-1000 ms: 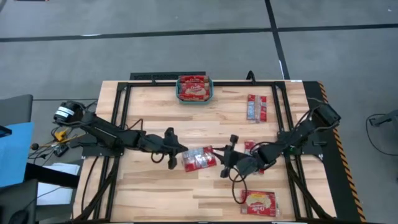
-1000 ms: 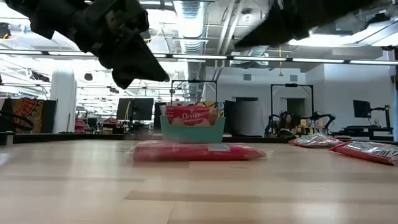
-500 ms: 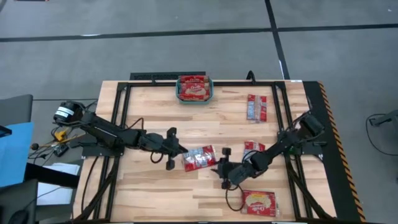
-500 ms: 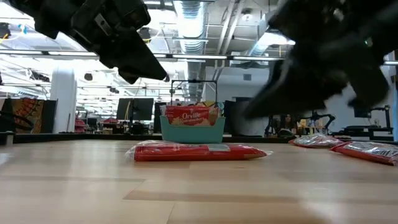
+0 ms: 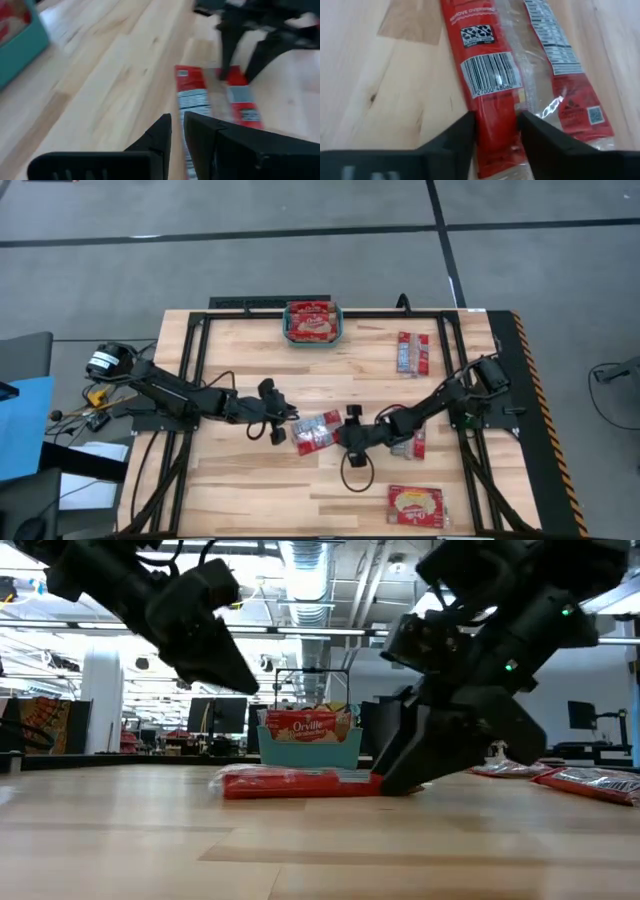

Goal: Sort popcorn bags into baskets
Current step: Put the red popcorn bag into the green basket

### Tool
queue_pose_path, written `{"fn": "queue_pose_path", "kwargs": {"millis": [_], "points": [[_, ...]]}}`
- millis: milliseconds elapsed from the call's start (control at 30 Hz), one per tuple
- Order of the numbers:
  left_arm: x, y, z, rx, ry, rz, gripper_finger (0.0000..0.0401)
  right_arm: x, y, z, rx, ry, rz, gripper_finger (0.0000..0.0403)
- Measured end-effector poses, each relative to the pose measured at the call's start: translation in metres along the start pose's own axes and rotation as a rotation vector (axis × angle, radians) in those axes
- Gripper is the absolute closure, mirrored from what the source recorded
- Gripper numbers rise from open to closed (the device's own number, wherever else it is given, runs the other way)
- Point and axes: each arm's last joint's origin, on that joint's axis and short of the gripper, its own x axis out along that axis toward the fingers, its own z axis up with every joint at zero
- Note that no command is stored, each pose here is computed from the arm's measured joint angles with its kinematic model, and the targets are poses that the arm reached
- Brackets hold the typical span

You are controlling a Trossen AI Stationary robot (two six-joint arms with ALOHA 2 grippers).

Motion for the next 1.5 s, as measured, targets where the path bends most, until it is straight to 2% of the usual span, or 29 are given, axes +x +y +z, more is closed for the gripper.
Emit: {"fn": "queue_pose_path", "kwargs": {"millis": [200,233,300,433,533,600,700,800,967,1300,1400,1500], "points": [[0.000,0.001,-0.002,0.062,0.014,0.030,0.0353,0.000,-0.004,0.002,0.004,-0.005,0.047,0.0374],[0.000,0.001,-0.002,0.069,0.013,0.030,0.0353,-0.005,-0.005,0.005,0.007,-0.015,0.062,0.0385],[0.000,0.001,-0.002,0.093,0.014,0.030,0.0353,-0.016,-0.009,0.010,0.044,-0.018,0.089,0.0387],[-0.001,0.001,0.001,0.168,-0.005,0.029,0.0353,-0.046,-0.032,0.038,0.247,-0.110,0.230,0.0396],[-0.007,-0.004,0.009,0.190,-0.083,0.036,0.0353,-0.067,-0.055,0.050,0.426,-0.135,0.417,0.0396],[-0.012,-0.008,0.013,0.249,-0.121,0.008,0.0353,-0.073,-0.068,0.052,0.520,-0.113,0.540,0.0394],[-0.018,-0.016,0.021,0.296,-0.197,-0.054,0.0353,-0.080,-0.083,0.053,0.570,-0.103,0.650,0.0398],[-0.026,-0.023,0.025,0.314,-0.258,-0.093,0.0343,-0.079,-0.095,0.050,0.612,-0.072,0.694,0.0398],[-0.033,-0.031,0.023,0.339,-0.258,-0.122,0.0285,-0.073,-0.111,0.044,0.672,-0.039,0.711,0.0398],[-0.030,-0.028,0.010,0.322,-0.138,-0.085,0.0115,-0.080,-0.129,0.046,0.673,-0.105,0.675,0.0399],[-0.030,-0.028,0.011,0.330,-0.150,-0.083,0.0082,-0.080,-0.131,0.046,0.676,-0.106,0.678,0.0396],[-0.028,-0.027,0.012,0.347,-0.151,-0.116,0.0069,-0.081,-0.131,0.047,0.671,-0.116,0.687,0.0397]]}}
